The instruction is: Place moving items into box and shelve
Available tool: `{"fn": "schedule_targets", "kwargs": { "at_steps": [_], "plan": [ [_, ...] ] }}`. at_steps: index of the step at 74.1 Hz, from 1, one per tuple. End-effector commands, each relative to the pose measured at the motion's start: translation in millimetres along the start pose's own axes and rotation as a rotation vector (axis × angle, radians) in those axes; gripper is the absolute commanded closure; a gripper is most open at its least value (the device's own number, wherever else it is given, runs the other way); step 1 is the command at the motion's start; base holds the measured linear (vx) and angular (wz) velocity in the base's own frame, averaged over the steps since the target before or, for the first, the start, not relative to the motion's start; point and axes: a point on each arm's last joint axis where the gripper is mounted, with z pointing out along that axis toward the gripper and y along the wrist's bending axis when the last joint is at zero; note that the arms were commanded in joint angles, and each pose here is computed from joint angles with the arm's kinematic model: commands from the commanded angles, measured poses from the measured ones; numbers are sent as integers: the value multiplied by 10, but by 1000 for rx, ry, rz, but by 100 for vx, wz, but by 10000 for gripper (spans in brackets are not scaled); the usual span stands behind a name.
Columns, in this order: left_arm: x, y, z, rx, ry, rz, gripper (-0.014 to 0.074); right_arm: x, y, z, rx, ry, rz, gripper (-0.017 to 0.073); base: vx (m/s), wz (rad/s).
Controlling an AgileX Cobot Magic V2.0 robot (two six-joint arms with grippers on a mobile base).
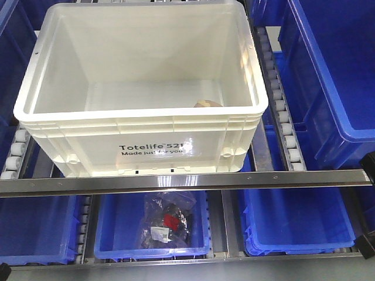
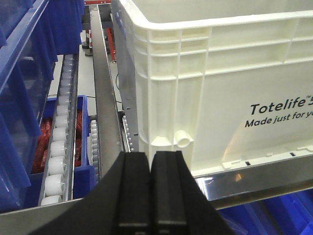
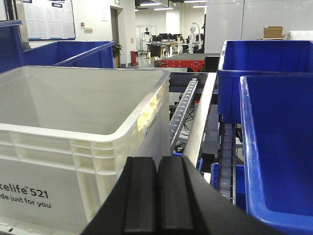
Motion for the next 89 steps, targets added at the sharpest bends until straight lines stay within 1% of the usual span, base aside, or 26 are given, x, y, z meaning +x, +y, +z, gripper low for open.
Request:
{"fn": "schedule_targets", "kwargs": {
  "at_steps": [1,11,17,21,23,27,29,32,35,42,48,53,62,73,89],
  "plan": [
    [-156,-11,-35,16,-116,-4,601,-173,-14,7,14,-101,-6,568,0,0],
    [-156,-11,-35,16,-116,-4,600,-172,-14,7,14,-100,-8,569,0,0],
    [-156,-11,-35,16,-116,-4,600,-86,-7,9,10,-80,-62,569,0,0],
    [-156,-11,-35,16,-116,-4,600,75,0,16,4,-45,-87,569,0,0],
    [-156,-11,-35,16,-116,-4,600,179,4,16,0,-26,-89,569,0,0],
    [-156,-11,-35,16,-116,-4,600,362,11,7,-5,1,-79,569,0,0],
    [-156,-11,-35,16,-116,-4,600,457,12,-2,-6,15,-58,569,0,0],
    [-156,-11,-35,16,-116,-4,600,497,13,-5,-7,57,-32,569,0,0],
    [-156,-11,-35,16,-116,-4,600,513,13,-15,-8,85,-20,569,0,0],
    [-156,-11,-35,16,-116,-4,600,509,13,-72,-7,58,-18,569,0,0],
    [-156,-11,-35,16,-116,-4,600,452,11,-161,-4,-35,-19,569,0,0],
    [-156,-11,-35,16,-116,-4,600,428,11,-206,-3,-80,-19,569,0,0],
    [-151,-11,-34,15,-111,-4,600,469,12,-190,-5,-29,-10,569,0,0],
    [-148,-10,-33,15,-108,-4,600,583,13,-199,-8,95,-16,569,0,0],
    [-148,-10,-33,15,-108,-4,600,606,14,-201,-8,120,-17,569,0,0]
  ]
}}
